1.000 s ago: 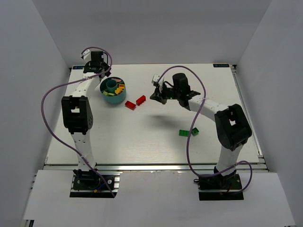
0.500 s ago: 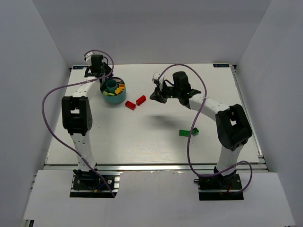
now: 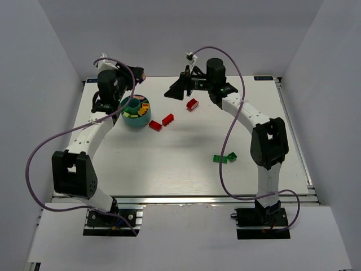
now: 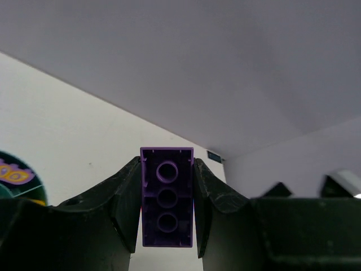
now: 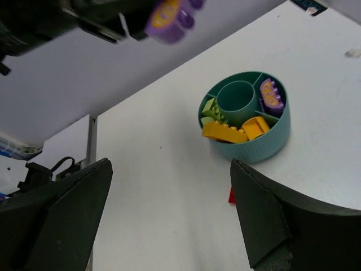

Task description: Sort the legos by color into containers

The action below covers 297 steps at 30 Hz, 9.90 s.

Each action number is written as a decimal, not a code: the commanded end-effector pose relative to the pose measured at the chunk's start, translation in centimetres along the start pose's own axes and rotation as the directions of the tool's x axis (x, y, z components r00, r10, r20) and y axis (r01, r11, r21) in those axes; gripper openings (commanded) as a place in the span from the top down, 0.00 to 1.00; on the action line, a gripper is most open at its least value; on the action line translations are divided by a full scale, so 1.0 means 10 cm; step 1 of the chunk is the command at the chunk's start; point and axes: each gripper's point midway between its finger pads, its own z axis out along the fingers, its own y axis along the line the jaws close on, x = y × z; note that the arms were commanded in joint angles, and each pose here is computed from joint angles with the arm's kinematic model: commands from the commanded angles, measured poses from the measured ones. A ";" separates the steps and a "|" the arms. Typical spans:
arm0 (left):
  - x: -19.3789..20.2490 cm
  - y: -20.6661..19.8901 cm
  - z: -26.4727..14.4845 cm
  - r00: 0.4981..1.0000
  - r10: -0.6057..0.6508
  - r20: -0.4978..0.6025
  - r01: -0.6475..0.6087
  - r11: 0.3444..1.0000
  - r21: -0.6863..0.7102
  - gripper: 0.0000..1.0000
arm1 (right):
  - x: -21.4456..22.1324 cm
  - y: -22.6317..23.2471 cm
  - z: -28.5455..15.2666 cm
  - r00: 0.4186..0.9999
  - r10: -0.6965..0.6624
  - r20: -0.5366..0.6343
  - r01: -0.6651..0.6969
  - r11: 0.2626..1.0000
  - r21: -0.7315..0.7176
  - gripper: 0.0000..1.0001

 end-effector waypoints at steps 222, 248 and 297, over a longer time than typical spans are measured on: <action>-0.40 1.03 -0.34 0.931 0.110 -0.349 -0.299 0.779 -0.552 1.00 | 0.62 0.43 -0.71 0.811 -0.582 -0.057 0.585 0.810 0.041 1.00; 0.05 1.49 0.26 0.903 0.122 -0.413 -0.348 0.772 -0.532 1.00 | 0.79 0.21 -0.87 0.862 -0.497 -0.106 0.506 0.857 0.097 1.00; 0.52 1.65 0.12 0.859 0.076 -0.507 -0.367 0.781 -0.505 0.55 | 0.83 0.17 -0.90 0.860 -0.499 -0.106 0.509 0.854 0.109 1.00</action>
